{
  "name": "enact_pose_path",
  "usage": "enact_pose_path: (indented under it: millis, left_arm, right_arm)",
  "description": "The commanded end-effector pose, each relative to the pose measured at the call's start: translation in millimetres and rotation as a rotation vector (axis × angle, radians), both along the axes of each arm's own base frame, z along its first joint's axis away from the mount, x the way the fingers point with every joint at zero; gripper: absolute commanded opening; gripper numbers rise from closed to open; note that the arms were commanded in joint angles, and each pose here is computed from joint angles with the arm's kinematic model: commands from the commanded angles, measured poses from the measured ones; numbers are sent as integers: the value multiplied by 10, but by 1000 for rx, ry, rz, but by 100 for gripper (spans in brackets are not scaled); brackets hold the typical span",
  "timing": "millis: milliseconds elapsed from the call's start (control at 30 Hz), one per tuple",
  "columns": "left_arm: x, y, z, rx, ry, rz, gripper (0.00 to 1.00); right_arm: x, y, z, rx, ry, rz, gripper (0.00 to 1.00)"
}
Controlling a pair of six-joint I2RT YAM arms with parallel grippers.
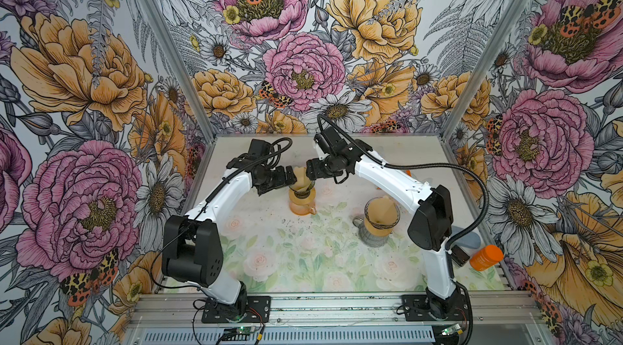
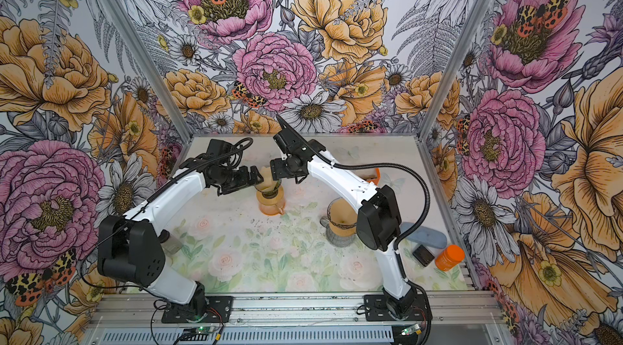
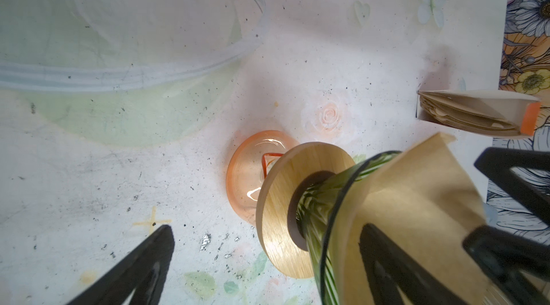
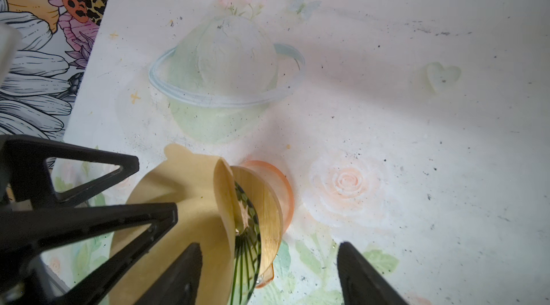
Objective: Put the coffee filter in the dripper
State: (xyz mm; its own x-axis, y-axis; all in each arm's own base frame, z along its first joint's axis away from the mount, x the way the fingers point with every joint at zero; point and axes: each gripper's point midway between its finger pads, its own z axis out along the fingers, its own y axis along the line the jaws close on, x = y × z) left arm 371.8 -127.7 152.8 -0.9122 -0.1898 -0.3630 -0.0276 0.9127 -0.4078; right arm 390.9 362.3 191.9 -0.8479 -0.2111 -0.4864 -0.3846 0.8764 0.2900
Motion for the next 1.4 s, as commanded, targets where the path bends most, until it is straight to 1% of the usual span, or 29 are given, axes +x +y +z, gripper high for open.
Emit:
enact_pose_path:
  millis: [0, 333, 767, 967, 1167, 1367]
  left_arm:
    - [85, -6, -16, 6, -5, -19, 99]
    - [171, 30, -138, 48, 9, -20, 99]
    - [90, 66, -258, 68, 39, -12, 99]
    - [80, 18, -200, 44, 30, -23, 99]
    - [93, -44, -37, -9, 3, -33, 99]
    - [96, -50, 83, -46, -17, -35, 99]
  right_arm:
    - [58, 79, 16, 27, 0, 10, 74]
    - [61, 98, -240, 2, 48, 17, 74]
    - [-4, 98, -463, -20, 97, 32, 74]
    - [-16, 102, -447, -21, 94, 34, 74]
    - [-7, 84, -305, -8, 67, 31, 74]
    - [-15, 85, -303, -7, 69, 34, 74]
